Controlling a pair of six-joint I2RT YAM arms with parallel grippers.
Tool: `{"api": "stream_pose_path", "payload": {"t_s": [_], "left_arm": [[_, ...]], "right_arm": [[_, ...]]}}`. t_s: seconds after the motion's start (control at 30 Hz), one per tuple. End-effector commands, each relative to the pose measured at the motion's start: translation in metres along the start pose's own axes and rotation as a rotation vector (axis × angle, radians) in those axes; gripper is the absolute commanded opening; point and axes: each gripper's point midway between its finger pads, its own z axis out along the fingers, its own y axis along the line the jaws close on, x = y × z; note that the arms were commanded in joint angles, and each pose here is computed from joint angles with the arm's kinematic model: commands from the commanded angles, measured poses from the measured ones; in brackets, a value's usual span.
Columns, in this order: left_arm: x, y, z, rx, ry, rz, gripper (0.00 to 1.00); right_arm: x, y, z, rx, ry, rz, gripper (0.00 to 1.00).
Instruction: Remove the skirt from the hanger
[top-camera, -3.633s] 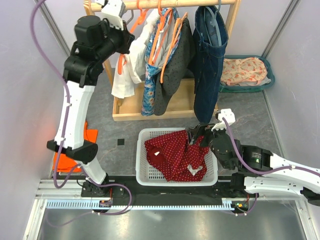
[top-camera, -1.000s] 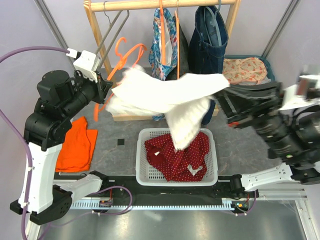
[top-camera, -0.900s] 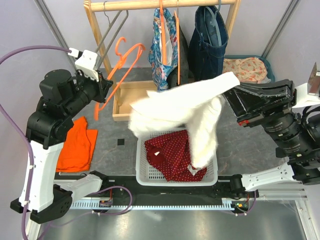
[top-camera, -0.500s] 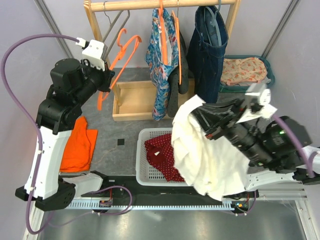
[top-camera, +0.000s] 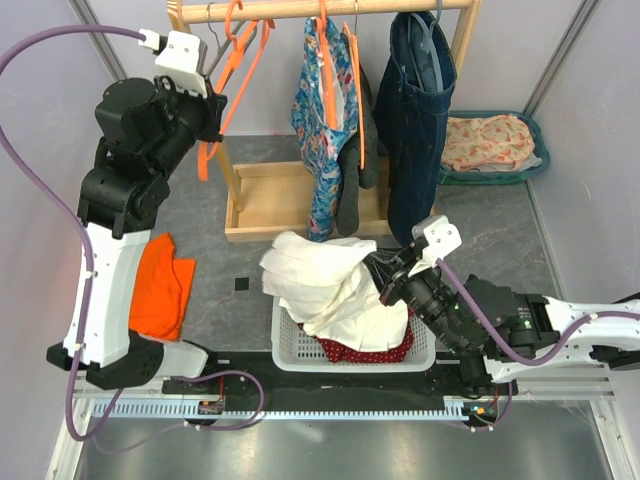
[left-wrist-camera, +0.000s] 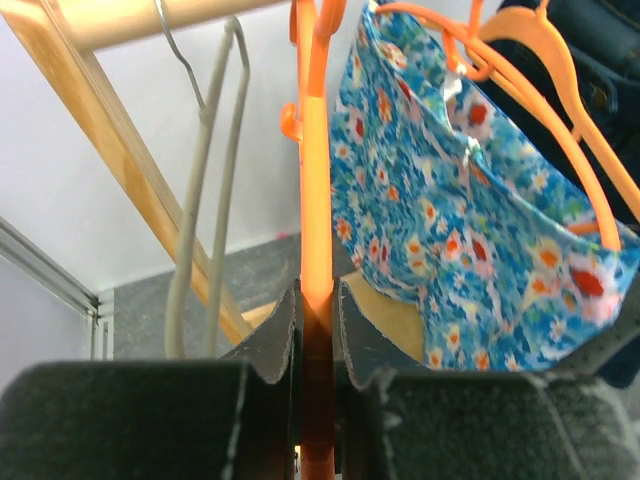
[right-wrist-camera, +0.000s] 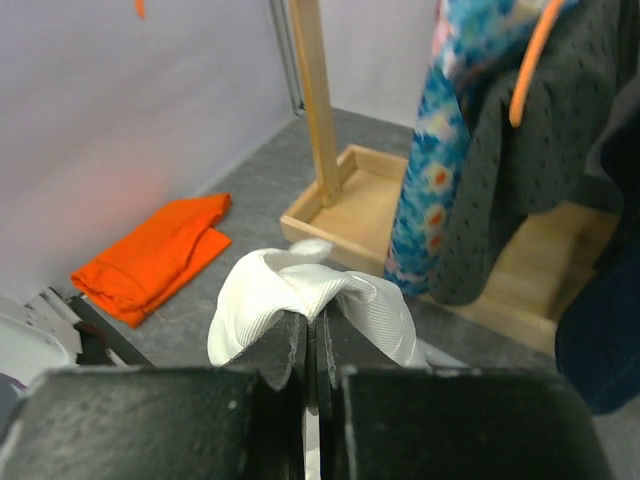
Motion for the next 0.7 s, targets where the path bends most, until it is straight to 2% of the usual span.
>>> {"api": "stream_pose_path", "payload": {"t_s": [0.0, 0.27, 0.43, 0.67], "left_arm": [[-0.029, 0.012, 0.020, -0.063, -0.089, 0.013, 0.02], [-0.033, 0.016, 0.050, -0.104, -0.094, -0.010, 0.02], [-0.035, 0.025, 0.060, -0.149, -0.105, -0.004, 0.02], [-0.025, 0.034, 0.073, -0.189, -0.080, 0.000, 0.02]], "right_arm": [[0.027, -0.018, -0.004, 0.098, 0.013, 0.092, 0.00], [0.123, -0.040, 0.010, 0.212, 0.172, -0.019, 0.00], [0.193, -0.057, 0.014, 0.245, 0.309, 0.037, 0.00], [0.244, -0.065, 0.005, 0.270, 0.405, 0.074, 0.00]]}}
